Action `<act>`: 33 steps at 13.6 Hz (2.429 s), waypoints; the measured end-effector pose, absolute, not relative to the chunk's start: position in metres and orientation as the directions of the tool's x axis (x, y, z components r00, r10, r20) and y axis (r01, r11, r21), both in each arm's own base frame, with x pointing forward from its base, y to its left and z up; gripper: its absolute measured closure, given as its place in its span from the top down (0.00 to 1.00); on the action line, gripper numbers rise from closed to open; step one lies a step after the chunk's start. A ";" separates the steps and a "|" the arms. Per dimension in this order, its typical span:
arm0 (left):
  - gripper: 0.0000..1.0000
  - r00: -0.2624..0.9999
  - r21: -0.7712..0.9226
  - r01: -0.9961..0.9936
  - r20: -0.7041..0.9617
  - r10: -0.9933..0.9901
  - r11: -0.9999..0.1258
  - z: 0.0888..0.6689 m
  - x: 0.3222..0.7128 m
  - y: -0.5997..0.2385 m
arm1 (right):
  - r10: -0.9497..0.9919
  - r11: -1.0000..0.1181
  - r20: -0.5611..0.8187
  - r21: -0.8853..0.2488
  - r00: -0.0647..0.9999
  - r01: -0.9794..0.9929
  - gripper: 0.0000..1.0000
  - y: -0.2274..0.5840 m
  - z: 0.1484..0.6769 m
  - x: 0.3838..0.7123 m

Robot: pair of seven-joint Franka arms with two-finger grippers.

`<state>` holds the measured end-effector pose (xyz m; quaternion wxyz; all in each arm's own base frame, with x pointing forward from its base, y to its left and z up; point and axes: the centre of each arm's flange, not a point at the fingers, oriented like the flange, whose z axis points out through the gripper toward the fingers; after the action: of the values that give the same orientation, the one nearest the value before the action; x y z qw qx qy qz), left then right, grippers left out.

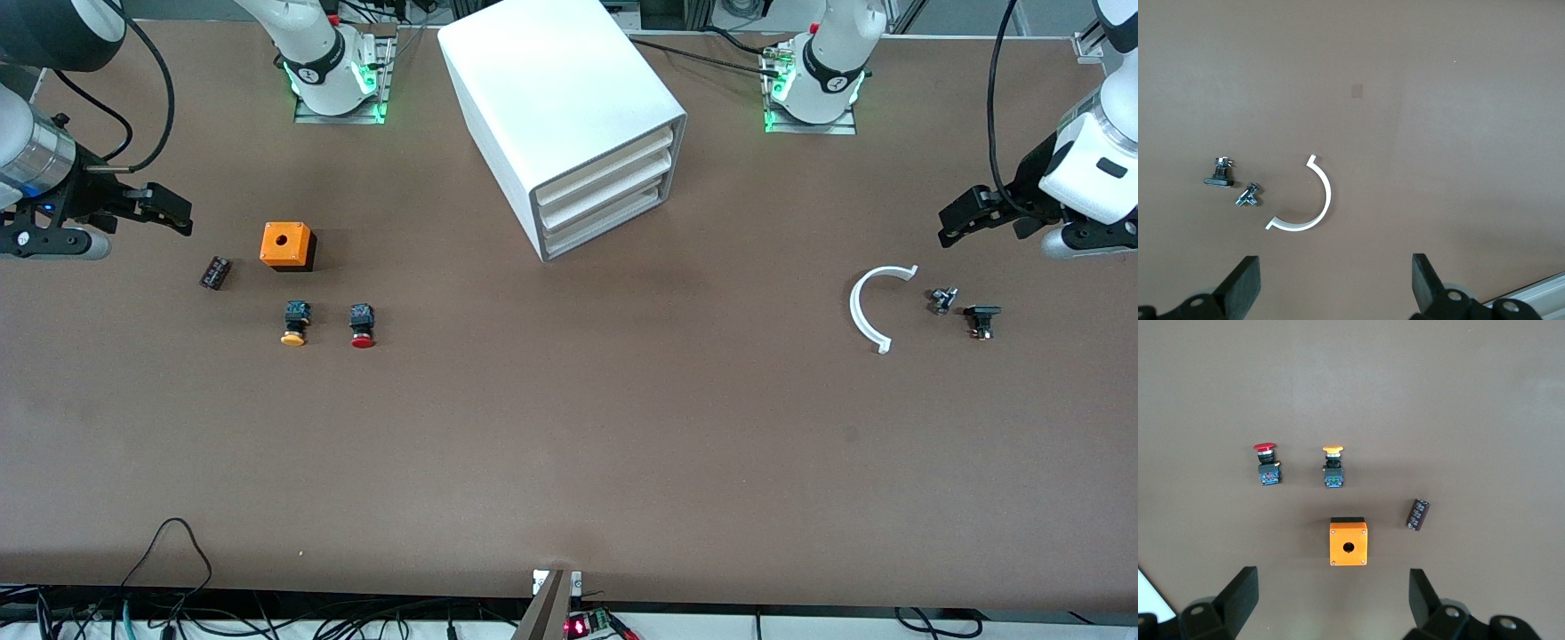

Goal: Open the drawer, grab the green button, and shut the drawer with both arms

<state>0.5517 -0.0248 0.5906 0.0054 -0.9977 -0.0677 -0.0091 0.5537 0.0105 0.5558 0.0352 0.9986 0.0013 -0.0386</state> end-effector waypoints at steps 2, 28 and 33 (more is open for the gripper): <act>1.00 0.991 -0.009 0.131 0.023 0.131 -0.991 0.591 0.552 -0.025 | 0.000 -0.998 -0.077 0.070 0.997 0.006 1.00 0.011 0.556 0.554; 1.00 0.922 0.233 0.046 -0.383 -0.048 -0.971 0.402 0.584 -0.113 | 0.004 -0.998 -0.061 0.069 0.998 0.008 1.00 0.012 0.555 0.557; 1.00 0.826 0.549 0.191 -0.538 -0.169 -0.814 0.261 0.536 -0.164 | 0.002 -0.998 -0.052 0.069 0.999 0.006 1.00 0.011 0.556 0.558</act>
<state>0.5356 -0.1640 0.2613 -0.3049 -0.9056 -0.0062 0.2948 0.5583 0.0115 0.5562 0.0345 0.9991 0.0021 -0.0260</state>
